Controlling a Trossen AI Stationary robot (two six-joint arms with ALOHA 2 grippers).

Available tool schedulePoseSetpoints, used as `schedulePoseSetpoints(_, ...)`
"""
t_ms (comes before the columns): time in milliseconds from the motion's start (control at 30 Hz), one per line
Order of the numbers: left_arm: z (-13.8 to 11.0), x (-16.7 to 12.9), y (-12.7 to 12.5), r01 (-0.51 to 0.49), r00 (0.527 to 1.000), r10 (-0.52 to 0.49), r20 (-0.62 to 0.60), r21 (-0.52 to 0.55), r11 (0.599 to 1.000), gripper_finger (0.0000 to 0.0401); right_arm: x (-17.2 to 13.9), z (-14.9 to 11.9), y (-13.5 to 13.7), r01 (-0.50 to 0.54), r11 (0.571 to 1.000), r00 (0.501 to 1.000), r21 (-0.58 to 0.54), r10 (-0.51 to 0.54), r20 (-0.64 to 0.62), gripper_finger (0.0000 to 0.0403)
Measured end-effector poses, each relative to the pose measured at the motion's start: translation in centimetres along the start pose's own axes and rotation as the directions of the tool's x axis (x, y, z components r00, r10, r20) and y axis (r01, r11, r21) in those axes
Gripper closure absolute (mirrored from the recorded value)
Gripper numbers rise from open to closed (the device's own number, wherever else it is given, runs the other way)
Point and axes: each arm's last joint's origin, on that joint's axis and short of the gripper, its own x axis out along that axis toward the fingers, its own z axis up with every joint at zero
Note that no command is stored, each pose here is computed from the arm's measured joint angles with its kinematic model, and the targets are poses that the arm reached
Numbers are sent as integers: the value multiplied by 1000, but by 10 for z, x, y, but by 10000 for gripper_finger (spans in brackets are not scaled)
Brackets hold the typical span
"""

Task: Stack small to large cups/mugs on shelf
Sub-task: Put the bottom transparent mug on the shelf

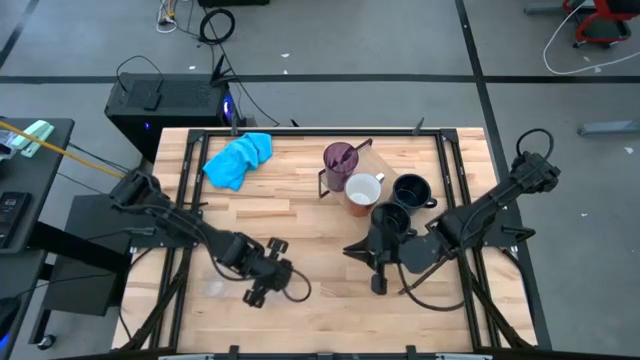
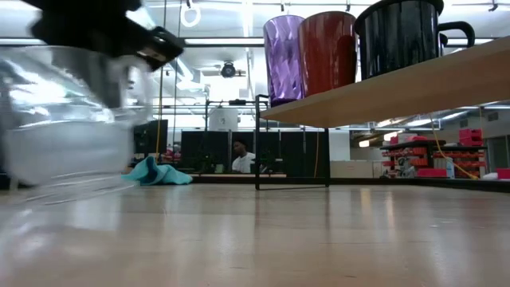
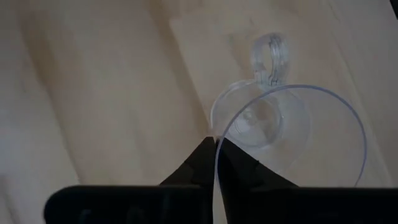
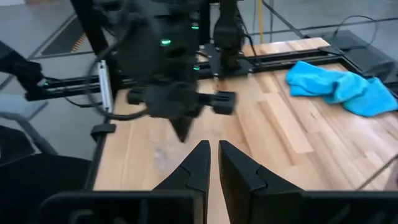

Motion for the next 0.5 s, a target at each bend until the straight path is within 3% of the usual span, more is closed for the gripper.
schedulePoseSetpoints(200, 10, 1, 21, -24, 996, 27, 85, -25, 999, 393, 0, -8, 10, -25, 999, 999, -25, 24, -30, 364)
schedulePoseSetpoints(500, 22, 1, 41, -48, 976, 59, 208, -61, 997, 384, 4, -18, 21, -77, 997, 994, 2, 77, -78, 364)
